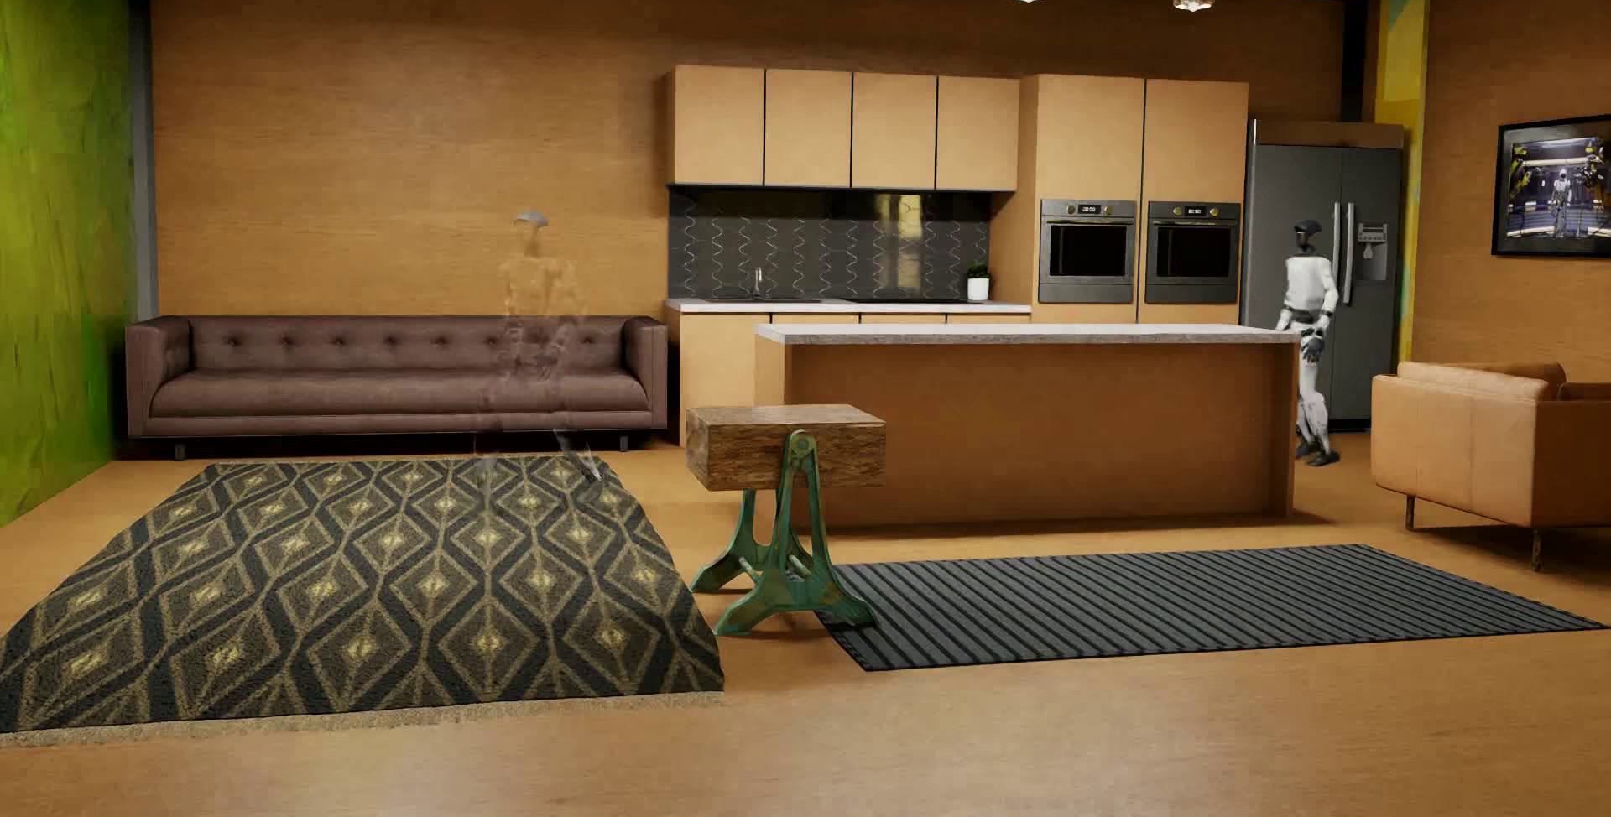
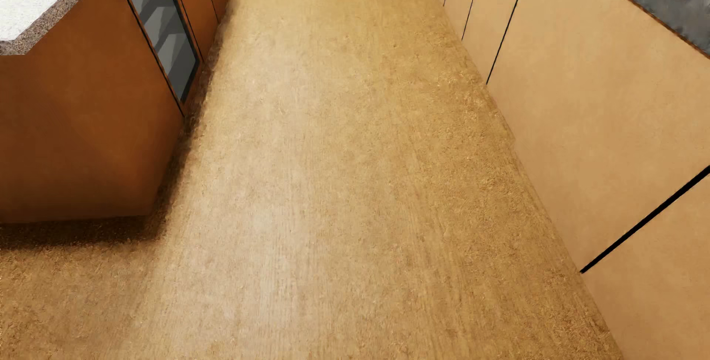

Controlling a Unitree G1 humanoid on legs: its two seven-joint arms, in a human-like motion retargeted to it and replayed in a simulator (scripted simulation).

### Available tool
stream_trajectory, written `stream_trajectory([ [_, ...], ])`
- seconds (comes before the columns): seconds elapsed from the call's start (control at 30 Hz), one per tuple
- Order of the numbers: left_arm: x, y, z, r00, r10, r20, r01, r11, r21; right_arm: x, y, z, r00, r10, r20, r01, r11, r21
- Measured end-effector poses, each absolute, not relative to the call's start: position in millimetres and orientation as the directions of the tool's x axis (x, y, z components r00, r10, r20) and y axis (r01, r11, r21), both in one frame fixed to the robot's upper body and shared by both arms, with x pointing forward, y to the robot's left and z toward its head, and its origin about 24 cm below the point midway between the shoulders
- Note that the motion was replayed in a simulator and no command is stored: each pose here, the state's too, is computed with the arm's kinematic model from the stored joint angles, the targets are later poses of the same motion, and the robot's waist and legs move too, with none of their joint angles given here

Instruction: Go around the counter

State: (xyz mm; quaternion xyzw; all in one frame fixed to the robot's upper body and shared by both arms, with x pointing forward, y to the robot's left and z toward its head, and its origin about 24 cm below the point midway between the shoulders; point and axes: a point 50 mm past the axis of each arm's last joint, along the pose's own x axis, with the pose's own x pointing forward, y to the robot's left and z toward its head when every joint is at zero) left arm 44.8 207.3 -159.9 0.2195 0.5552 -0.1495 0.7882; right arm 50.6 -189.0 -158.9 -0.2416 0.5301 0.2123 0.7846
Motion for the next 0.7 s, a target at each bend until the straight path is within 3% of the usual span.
stream_trajectory([
  [0.1, 38, 211, -160, 0.323, 0.017, -0.946, 0.479, 0.86, 0.179, 51, -186, -157, 0.358, 0.096, -0.929, -0.599, 0.787, -0.15],
  [0.27, 36, 211, -157, 0.343, 0.02, -0.939, 0.437, 0.882, 0.179, 87, -184, -143, 0.481, 0.127, -0.867, -0.577, 0.791, -0.204],
  [0.47, -1, 220, -162, 0.224, 0.057, -0.973, 0.461, 0.874, 0.157, 129, -174, -127, 0.584, 0.177, -0.792, -0.579, 0.775, -0.253],
  [0.6, -18, 224, -163, 0.164, 0.075, -0.984, 0.469, 0.872, 0.145, 127, -177, -132, 0.563, 0.156, -0.812, -0.582, 0.772, -0.255],
  [0.7, -22, 228, -164, 0.136, 0.09, -0.987, 0.483, 0.863, 0.145, 84, -179, -151, 0.429, 0.132, -0.893, -0.629, 0.753, -0.191],
])
